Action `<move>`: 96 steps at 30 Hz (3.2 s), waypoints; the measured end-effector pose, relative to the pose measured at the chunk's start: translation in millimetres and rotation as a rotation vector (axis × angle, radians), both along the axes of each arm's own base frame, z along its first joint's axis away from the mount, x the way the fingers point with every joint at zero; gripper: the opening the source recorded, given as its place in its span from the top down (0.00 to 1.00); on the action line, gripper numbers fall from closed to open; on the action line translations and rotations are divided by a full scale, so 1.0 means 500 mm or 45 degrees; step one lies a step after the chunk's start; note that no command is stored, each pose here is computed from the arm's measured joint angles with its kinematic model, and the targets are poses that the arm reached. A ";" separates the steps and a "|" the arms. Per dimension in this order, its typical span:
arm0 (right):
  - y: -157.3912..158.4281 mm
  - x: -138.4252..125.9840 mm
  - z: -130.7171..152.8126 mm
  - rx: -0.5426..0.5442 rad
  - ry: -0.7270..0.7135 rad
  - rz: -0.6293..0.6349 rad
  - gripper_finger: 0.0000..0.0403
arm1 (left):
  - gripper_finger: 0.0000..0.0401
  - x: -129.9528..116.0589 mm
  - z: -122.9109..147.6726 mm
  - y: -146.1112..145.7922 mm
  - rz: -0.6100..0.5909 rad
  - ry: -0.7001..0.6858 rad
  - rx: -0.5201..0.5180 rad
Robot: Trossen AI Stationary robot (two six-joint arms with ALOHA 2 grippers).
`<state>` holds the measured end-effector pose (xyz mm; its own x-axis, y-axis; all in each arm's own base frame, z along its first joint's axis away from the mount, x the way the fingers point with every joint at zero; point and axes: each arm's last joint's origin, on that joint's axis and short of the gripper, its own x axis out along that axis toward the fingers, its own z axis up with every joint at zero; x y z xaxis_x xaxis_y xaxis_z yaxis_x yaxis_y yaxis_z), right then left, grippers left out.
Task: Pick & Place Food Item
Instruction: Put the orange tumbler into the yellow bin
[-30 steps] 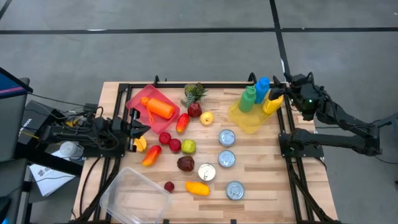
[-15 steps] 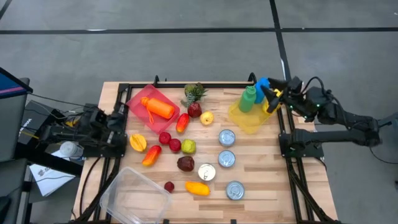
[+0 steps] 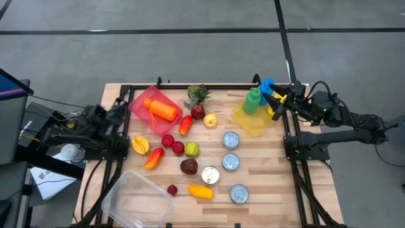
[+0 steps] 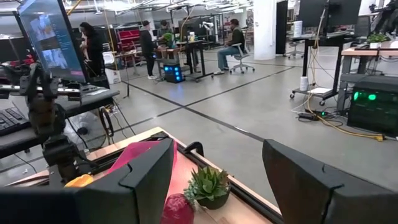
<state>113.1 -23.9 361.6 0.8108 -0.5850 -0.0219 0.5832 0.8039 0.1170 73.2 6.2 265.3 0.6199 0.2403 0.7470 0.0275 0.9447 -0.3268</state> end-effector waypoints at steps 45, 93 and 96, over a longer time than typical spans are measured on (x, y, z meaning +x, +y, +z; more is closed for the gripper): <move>0.000 -0.001 -0.014 0.028 0.080 -0.002 0.41 | 0.33 0.206 0.042 0.318 0.871 2.070 -1.682; 0.000 -0.003 -0.029 -0.020 0.219 0.002 0.41 | 0.27 0.256 -0.180 0.219 0.921 0.668 -2.415; 0.000 -0.003 -0.028 -0.020 0.219 0.002 0.41 | 0.27 0.251 -0.187 0.216 0.933 0.680 -2.420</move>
<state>111.7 -24.0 347.3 0.7967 -0.5851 -0.1512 0.5924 0.8057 0.0034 198.5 114.3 171.5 0.1004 0.5519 -0.8278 -0.5057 -0.6883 -0.5202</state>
